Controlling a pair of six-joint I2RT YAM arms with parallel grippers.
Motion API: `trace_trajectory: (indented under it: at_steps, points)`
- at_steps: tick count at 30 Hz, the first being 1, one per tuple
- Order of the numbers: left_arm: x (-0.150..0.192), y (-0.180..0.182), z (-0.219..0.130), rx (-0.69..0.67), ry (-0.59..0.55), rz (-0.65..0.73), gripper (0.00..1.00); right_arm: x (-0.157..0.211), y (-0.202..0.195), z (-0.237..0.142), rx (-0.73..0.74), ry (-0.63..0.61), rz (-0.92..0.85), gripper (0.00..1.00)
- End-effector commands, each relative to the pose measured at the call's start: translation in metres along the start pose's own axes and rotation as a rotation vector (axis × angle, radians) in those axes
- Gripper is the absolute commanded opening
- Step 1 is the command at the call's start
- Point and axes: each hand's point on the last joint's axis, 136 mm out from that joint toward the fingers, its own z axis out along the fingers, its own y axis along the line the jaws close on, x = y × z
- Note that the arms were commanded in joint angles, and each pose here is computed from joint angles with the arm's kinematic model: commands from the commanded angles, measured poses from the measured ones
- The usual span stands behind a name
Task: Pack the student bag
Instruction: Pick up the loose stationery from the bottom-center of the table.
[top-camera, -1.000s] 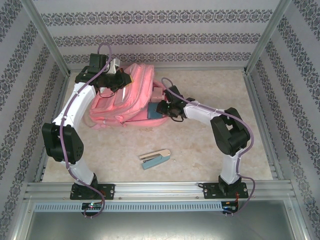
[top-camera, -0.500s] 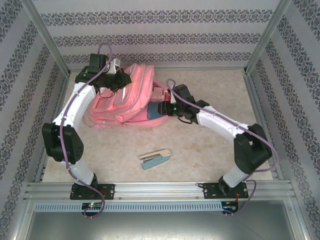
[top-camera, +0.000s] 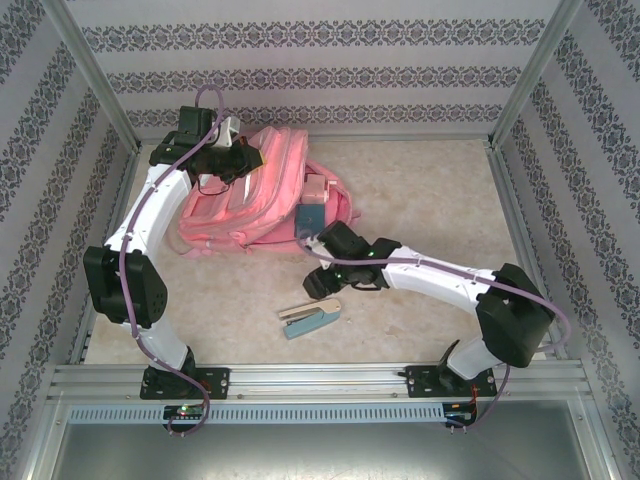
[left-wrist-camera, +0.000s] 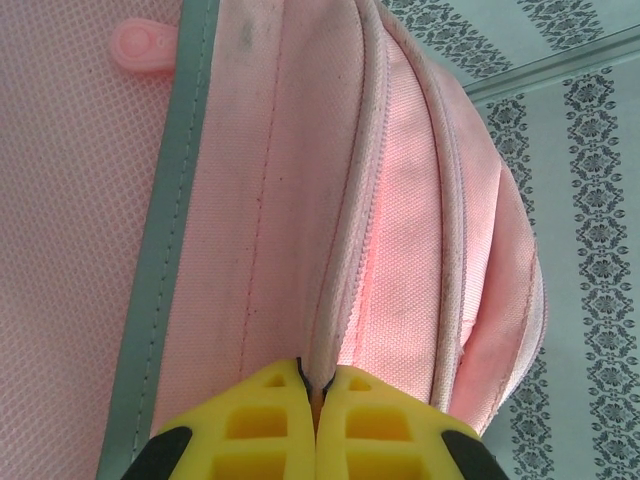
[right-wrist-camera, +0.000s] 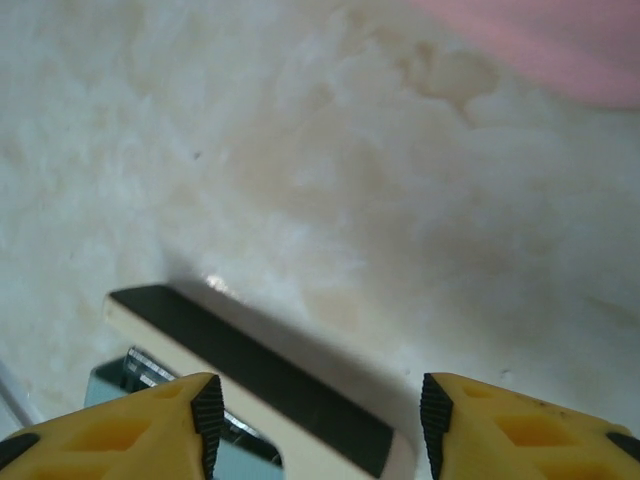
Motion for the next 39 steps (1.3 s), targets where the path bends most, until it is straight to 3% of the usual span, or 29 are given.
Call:
trace_trajectory:
  at_steps: [1,6,16,19,21,26,39]
  points:
    - [-0.004,-0.030,-0.018,0.059,-0.026,0.059,0.00,0.022,0.006,0.011,0.005,0.093,-0.091,0.66]
    - [-0.002,-0.028,-0.019,0.055,-0.026,0.057,0.00,0.036,0.008,0.026,0.028,0.156,-0.141,0.72]
    - [-0.002,-0.028,-0.018,0.059,-0.024,0.055,0.00,0.040,-0.004,0.050,0.140,0.216,-0.191,0.73]
    - [-0.002,-0.027,-0.018,0.058,-0.025,0.054,0.00,0.035,-0.007,0.053,0.154,0.212,-0.182,0.66]
    - [-0.002,-0.028,-0.018,0.058,-0.023,0.056,0.00,0.031,-0.006,0.053,0.152,0.200,-0.171,0.53]
    - [-0.002,-0.027,-0.017,0.057,-0.022,0.058,0.00,0.028,-0.007,0.052,0.141,0.196,-0.155,0.35]
    - [-0.003,-0.026,-0.014,0.059,-0.020,0.053,0.00,0.036,-0.009,0.044,0.123,0.188,-0.113,0.15]
